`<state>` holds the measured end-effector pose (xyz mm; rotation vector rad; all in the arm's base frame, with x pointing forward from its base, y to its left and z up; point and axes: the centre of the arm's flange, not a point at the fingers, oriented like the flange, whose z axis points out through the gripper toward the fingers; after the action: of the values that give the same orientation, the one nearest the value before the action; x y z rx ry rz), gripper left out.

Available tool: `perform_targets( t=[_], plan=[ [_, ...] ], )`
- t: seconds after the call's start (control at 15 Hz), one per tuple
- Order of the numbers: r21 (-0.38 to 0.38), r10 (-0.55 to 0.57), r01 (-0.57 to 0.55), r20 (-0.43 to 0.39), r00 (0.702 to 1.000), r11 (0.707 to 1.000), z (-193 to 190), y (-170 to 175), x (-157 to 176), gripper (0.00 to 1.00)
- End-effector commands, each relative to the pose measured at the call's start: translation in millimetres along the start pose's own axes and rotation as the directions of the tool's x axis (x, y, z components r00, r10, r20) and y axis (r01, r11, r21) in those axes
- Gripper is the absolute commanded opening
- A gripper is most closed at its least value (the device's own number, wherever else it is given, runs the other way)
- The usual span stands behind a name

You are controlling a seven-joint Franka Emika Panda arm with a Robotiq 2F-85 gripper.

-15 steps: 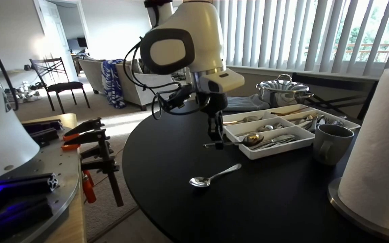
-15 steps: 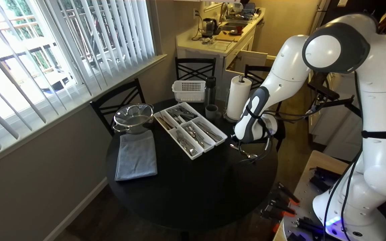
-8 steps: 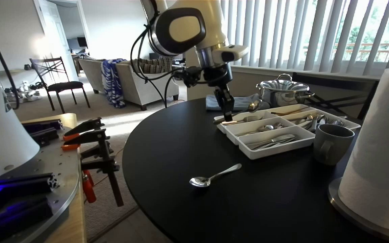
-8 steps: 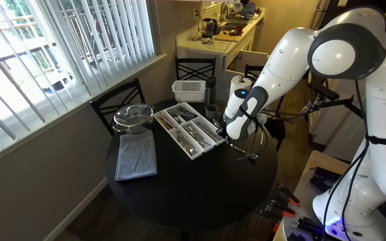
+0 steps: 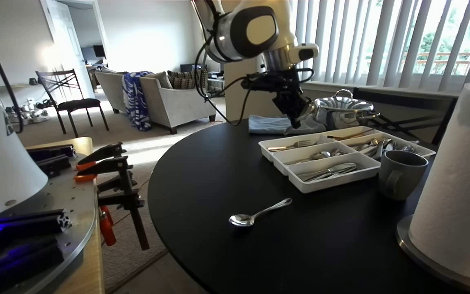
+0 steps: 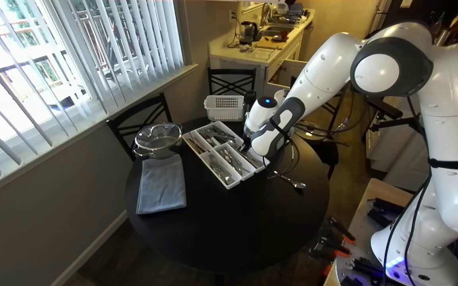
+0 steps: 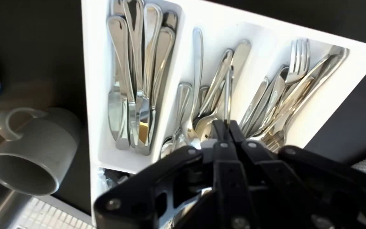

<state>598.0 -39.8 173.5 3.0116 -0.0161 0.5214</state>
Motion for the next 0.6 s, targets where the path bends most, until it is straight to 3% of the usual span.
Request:
perform_targets(
  t=[0.0,0.27,0.53],
  plan=[
    [0.07,-0.151,0.148,0.027,0.988,0.986,47,9,18,0.01],
    [0.118,-0.208,0.202,0.043,0.977,0.972,80,15,13,0.01],
    [0.12,-0.223,0.215,0.058,0.973,0.969,95,22,9,0.01]
  ],
)
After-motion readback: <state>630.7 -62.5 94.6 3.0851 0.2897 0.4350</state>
